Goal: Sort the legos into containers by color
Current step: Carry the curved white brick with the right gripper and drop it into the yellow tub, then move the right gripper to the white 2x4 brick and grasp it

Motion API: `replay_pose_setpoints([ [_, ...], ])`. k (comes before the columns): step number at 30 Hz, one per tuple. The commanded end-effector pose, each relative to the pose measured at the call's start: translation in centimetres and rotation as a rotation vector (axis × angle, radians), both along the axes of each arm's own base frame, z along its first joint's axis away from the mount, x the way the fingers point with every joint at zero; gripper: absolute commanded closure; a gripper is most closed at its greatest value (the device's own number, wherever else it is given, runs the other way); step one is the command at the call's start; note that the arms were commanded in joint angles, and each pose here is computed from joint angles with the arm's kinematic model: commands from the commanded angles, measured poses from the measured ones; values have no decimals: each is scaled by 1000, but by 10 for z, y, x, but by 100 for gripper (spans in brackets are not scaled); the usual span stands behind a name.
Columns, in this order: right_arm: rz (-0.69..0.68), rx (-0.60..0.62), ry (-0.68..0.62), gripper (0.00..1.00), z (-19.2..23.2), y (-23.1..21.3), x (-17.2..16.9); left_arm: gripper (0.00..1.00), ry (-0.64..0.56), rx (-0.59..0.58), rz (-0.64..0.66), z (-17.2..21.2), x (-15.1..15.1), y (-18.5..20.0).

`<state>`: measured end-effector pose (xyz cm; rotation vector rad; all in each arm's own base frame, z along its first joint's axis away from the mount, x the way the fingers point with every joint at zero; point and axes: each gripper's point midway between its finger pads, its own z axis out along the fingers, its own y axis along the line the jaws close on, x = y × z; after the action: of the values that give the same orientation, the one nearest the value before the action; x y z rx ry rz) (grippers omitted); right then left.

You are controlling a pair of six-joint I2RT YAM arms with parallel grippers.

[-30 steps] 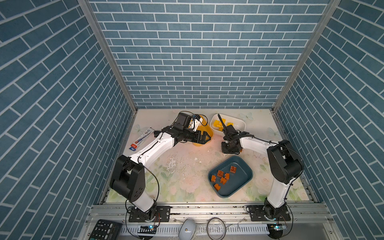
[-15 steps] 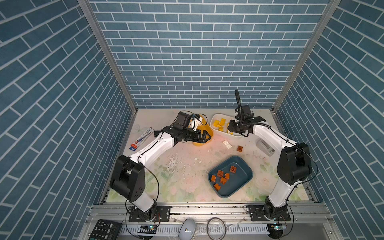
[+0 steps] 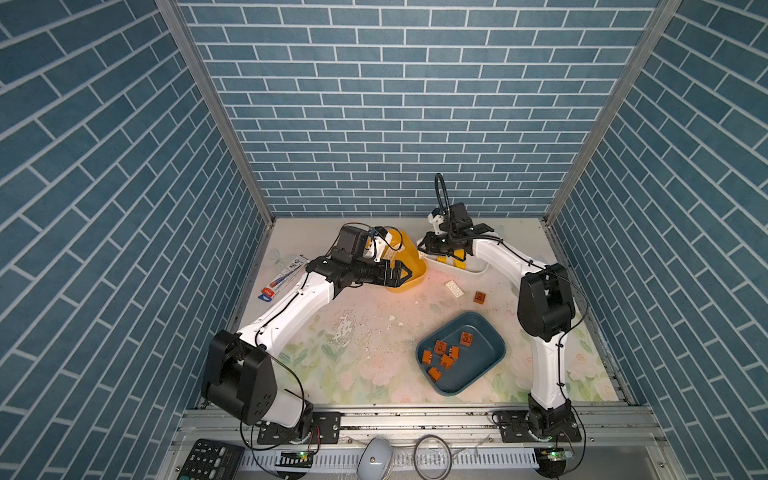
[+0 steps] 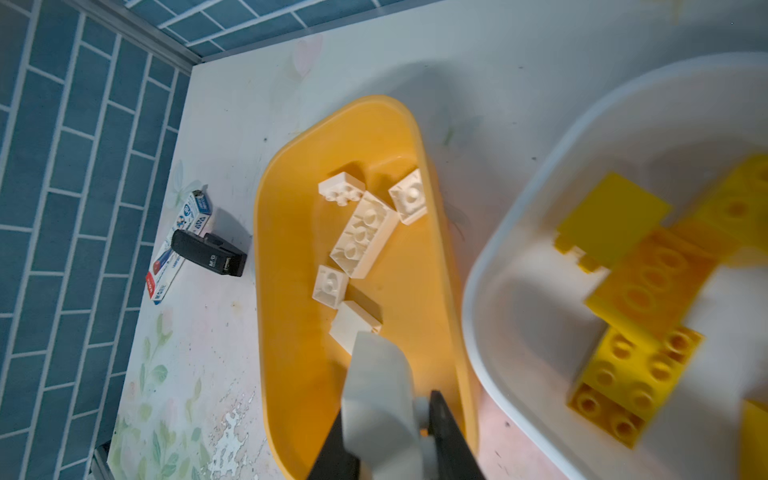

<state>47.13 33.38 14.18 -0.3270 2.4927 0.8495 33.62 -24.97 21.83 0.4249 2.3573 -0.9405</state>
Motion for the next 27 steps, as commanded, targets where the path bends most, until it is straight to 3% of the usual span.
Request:
replay_pose_setpoints([
  [1, 33, 36, 32, 83, -16, 25, 5, 0, 10, 18, 20, -3, -4, 11],
  [8, 64, 31, 46, 72, -38, 56, 19, 0, 16, 20, 33, -6, -7, 16],
  [13, 89, -28, 7, 53, -24, 48, 17, 0, 22, 15, 29, -8, -7, 16],
  [19, 109, -147, -45, 48, 9, -5, -19, 0, 21, 7, 27, -7, -7, 15],
  [27, 124, -363, 35, 45, -15, -102, -85, 0, 34, -10, 13, -7, -6, 11],
])
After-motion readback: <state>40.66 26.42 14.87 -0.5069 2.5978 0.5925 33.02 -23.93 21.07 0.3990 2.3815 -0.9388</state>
